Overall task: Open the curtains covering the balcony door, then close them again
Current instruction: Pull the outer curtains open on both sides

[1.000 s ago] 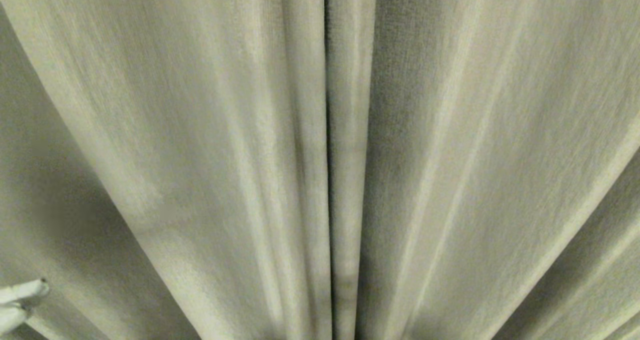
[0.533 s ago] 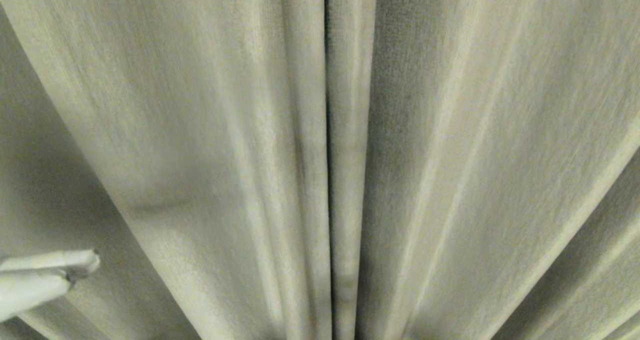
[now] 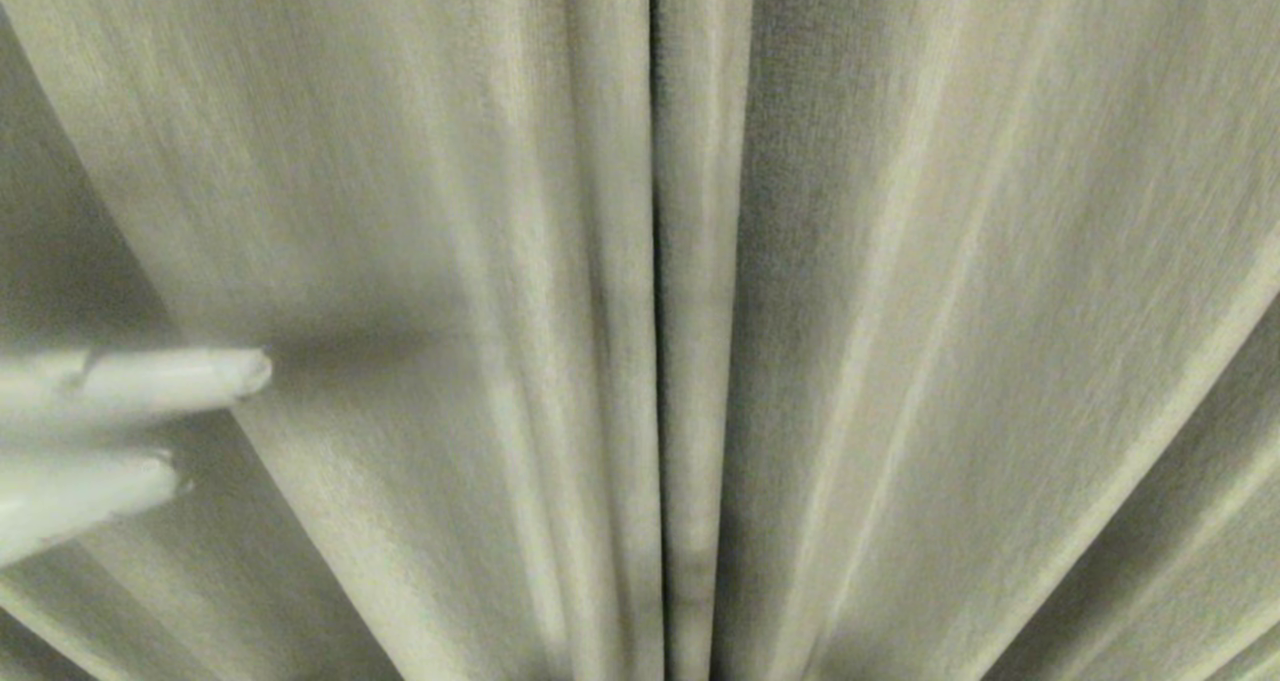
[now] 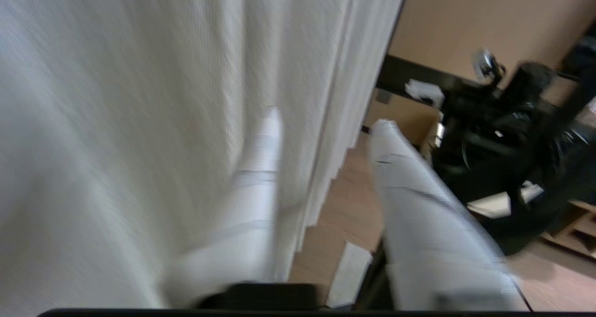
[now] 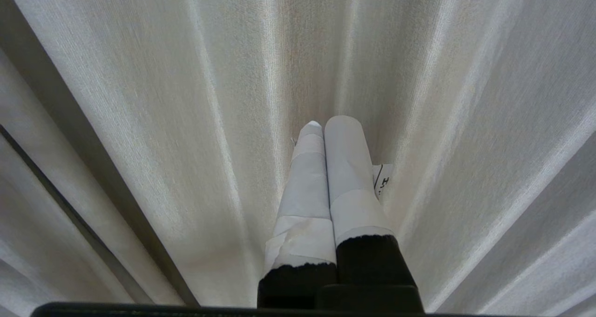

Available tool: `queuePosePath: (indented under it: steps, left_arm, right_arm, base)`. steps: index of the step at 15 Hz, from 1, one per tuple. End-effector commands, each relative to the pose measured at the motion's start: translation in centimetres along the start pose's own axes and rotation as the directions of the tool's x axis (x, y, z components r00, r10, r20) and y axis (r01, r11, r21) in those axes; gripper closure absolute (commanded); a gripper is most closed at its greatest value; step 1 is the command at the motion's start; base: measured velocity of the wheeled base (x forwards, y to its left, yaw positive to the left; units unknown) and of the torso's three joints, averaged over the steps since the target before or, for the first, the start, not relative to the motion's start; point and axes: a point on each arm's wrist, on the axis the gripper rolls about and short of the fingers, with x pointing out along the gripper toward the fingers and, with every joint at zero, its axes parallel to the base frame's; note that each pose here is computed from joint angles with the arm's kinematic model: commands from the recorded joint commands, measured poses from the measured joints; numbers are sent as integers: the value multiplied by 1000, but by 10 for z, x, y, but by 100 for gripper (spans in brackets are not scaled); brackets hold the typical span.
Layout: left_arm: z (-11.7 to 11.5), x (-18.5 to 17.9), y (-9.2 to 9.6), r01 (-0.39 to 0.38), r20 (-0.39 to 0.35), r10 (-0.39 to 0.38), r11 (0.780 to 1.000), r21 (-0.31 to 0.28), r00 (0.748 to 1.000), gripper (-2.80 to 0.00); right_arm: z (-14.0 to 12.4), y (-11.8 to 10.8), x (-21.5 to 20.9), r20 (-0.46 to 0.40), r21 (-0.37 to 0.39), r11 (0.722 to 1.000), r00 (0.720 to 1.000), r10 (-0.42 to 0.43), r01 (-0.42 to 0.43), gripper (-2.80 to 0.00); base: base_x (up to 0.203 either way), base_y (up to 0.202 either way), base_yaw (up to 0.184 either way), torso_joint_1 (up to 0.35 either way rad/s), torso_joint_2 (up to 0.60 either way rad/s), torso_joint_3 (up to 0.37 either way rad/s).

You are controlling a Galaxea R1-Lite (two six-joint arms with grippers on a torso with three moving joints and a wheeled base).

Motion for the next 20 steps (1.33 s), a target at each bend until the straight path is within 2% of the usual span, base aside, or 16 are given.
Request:
queuePosePath:
  steps: [1,5,8,11,15,16,17,20]
  left_arm:
    - [9,9,8,-5,-5,5,1000,-7,1000,-280]
    - [26,31,5,-80,-7,80,997,8,997,-280]
    - [31,54,-7,-210,-17,211,977,25,977,-280]
    - [37,77,-15,-390,-14,391,920,46,920,-280]
    - [43,90,-12,-575,3,578,810,114,816,-280]
    - [44,91,-13,-585,7,588,803,118,809,-280]
    - [45,91,-14,-583,12,586,804,116,810,-280]
    - [49,90,-24,-543,26,544,833,110,839,-280]
  right_arm:
    - [0,0,0,-1,-1,1000,1000,1,-1,0]
    - [0,0,0,-1,-1,1000,1000,0,0,0]
    - [0,0,0,-1,-1,1000,1000,0,0,0]
    - [0,0,0,-1,-1,1000,1000,0,0,0]
    - [0,0,0,0,-1,1000,1000,0,0,0]
    - [0,0,0,-1,-1,1000,1000,1,-1,0]
    - [0,0,0,-1,-1,1000,1000,0,0,0]
    - [0,0,0,-1,-1,1000,1000,1,-1,0]
  base:
    - [0,0,0,0,0,0]
    - [0,0,0,0,0,0]
    - [0,0,0,0,0,0]
    - [0,0,0,0,0,0]
    - [0,0,0,0,0,0]
    - [0,0,0,0,0,0]
    - [0,0,0,0,0,0]
    - [0,0,0,0,0,0]
